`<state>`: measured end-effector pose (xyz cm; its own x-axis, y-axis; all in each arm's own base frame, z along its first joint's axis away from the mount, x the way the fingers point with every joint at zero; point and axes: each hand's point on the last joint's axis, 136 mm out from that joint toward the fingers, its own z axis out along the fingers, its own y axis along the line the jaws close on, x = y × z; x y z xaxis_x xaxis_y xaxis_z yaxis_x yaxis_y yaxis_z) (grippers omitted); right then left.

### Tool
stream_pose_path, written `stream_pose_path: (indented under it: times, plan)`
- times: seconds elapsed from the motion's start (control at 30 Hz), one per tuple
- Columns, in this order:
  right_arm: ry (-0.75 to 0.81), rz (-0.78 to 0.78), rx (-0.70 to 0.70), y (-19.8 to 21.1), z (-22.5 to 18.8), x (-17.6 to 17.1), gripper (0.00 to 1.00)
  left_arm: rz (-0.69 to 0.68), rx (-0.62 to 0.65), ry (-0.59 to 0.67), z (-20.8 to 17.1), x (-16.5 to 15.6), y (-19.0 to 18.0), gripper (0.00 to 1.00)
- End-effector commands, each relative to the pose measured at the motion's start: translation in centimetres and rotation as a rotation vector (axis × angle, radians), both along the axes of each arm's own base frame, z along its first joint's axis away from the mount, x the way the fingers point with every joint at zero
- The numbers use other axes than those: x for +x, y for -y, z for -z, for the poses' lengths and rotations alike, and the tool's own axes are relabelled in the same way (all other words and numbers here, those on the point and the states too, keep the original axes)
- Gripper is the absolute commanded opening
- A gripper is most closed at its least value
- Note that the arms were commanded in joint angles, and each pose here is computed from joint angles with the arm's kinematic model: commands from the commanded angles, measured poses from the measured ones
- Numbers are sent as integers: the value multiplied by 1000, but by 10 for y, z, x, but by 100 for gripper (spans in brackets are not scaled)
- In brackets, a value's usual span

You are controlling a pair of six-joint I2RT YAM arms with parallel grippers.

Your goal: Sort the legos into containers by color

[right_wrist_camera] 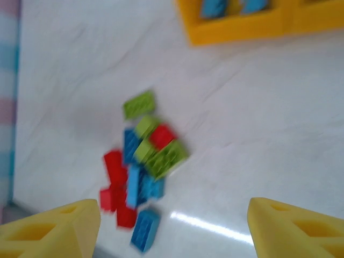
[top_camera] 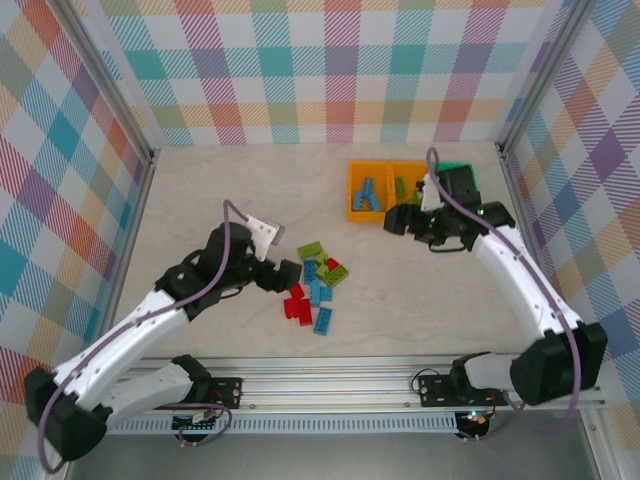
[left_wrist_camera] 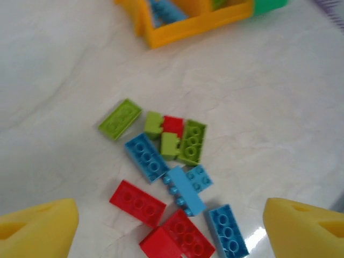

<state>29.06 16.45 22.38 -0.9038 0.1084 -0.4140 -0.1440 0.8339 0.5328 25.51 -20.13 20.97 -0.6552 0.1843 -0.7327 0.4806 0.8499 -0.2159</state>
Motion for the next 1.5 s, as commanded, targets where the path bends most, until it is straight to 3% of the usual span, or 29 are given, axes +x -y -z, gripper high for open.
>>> stream_pose_path:
  times: [0.0,0.3,0.43,0.63,0.9,1.2,1.47]
  plan:
    - [-54,-180,86,-35,-4,-50,74,-298,-13,-203,24,26,-9,84]
    - [-76,-216,62,-32,-7,-71,78,-306,69,-468,93,87,41,86]
    - [-78,-202,68,-30,-7,-74,78,-355,76,-520,117,106,49,83]
    - [-62,-149,45,-20,-3,-76,78,-410,111,-602,142,83,42,58]
    - [-87,-134,51,-23,4,-70,78,-376,137,-658,163,59,48,50]
    - [-82,-112,38,-19,5,-69,78,-396,215,-682,184,48,35,28]
    - [-81,-99,41,-20,1,-67,78,-416,281,-666,186,44,21,20]
